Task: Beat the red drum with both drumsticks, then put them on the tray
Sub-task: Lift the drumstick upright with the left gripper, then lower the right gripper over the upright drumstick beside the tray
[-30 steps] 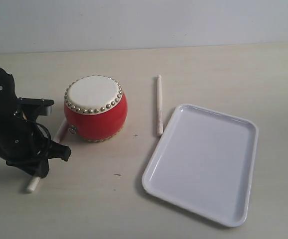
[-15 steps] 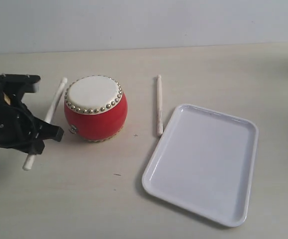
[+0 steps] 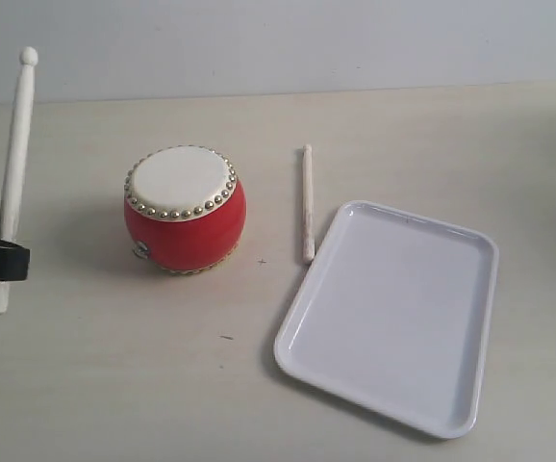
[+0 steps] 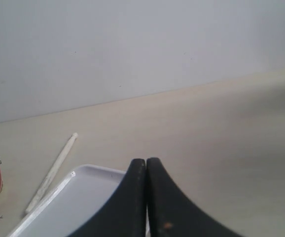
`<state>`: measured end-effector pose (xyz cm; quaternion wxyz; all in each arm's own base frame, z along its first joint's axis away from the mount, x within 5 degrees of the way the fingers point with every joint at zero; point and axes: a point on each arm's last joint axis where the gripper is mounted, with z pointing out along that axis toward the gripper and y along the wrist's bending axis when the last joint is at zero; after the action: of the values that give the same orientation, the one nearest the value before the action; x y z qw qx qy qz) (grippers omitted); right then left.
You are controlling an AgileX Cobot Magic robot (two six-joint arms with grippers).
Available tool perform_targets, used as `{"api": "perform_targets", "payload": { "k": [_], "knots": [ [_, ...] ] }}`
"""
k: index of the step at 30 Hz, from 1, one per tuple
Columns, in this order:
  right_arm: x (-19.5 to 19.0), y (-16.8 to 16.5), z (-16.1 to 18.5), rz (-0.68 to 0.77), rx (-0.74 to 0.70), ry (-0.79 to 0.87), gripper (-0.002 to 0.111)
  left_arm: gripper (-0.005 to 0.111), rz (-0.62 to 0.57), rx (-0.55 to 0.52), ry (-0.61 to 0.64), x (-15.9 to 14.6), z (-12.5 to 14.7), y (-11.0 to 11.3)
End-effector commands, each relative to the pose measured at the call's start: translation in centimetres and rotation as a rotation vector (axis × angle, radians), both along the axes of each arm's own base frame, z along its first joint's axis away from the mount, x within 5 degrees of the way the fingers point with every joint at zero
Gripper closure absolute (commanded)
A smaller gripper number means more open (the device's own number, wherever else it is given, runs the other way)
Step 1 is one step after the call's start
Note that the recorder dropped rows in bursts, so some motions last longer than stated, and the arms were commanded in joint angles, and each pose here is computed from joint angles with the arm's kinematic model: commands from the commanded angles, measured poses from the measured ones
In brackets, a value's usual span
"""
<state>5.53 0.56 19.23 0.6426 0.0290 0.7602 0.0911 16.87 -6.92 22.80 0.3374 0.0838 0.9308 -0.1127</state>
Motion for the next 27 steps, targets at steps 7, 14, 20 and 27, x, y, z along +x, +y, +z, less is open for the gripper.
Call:
{"api": "perform_targets", "payload": {
  "k": [7,14,20,27],
  "knots": [
    [0.1,0.1,1.4,-0.014,0.356,-0.127,0.108,0.107,0.005,-0.083,-0.191,-3.2,2.9,1.3],
    [-0.1,-0.5,3.3,-0.034,0.760,-0.313,0.108,0.107,0.007,-0.086,-0.201,-3.3,2.2,1.3],
    [-0.1,-0.6,3.4,-0.034,0.761,-0.327,0.108,0.107,0.010,-0.100,-0.237,-3.1,2.5,1.3],
    [-0.1,-0.6,3.5,-0.025,0.949,-0.310,0.108,0.107,0.012,-0.108,-0.252,-3.0,2.7,1.2]
  ]
}}
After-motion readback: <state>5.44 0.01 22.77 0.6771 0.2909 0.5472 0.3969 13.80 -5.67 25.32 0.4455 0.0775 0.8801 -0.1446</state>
